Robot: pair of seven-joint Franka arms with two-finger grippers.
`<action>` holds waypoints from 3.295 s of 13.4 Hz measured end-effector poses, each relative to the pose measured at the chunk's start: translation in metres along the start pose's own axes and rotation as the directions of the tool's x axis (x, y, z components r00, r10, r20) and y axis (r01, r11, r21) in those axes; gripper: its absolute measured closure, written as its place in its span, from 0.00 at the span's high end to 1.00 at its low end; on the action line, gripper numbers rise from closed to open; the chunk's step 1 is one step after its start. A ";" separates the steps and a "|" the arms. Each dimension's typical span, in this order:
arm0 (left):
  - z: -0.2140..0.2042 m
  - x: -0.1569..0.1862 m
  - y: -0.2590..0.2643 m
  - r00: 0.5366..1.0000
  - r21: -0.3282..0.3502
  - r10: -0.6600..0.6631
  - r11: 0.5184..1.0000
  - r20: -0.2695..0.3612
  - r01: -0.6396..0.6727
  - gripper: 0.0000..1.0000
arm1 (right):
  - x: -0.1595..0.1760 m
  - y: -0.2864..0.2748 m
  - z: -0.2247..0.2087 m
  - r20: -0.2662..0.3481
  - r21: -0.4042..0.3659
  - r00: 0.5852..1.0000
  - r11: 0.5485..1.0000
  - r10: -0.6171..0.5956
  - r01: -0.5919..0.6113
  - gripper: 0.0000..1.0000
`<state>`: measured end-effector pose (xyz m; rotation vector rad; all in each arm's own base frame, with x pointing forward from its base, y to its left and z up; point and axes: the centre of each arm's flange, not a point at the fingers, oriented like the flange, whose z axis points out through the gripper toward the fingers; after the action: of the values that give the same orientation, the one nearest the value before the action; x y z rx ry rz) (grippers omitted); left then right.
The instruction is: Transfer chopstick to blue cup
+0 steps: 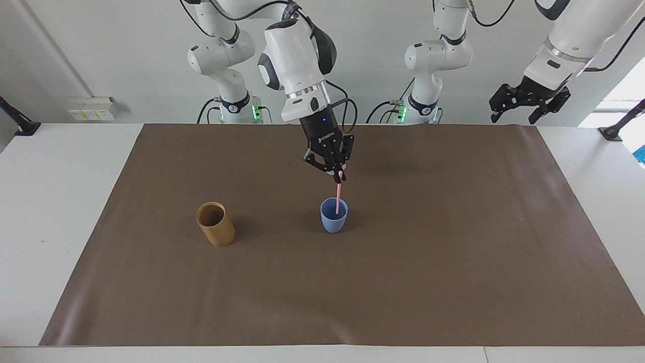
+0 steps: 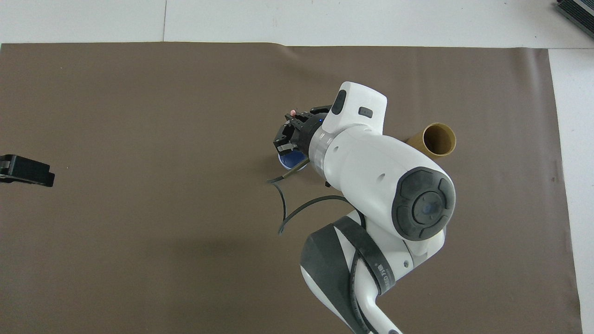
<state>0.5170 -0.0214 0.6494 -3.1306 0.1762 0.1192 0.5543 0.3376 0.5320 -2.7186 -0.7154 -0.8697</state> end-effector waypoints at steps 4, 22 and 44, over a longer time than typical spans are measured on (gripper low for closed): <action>0.000 0.000 0.000 1.000 0.000 0.000 1.000 0.001 0.000 1.00 | -0.014 0.000 0.012 0.029 -0.015 0.999 1.000 -0.024 0.025 0.08; 0.000 0.000 0.000 1.000 0.000 0.000 1.000 0.002 0.000 1.00 | -0.018 0.109 -0.076 0.203 -0.254 0.749 0.772 0.631 -0.582 1.00; 0.000 0.000 0.000 1.000 0.000 0.000 1.000 0.002 0.000 1.00 | -0.066 0.275 -0.223 0.408 -0.420 0.592 0.719 0.695 -0.554 1.00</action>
<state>0.5168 -0.0214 0.6493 -3.1305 0.1762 0.1225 0.5363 0.0022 0.6618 -3.1019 0.3756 0.0109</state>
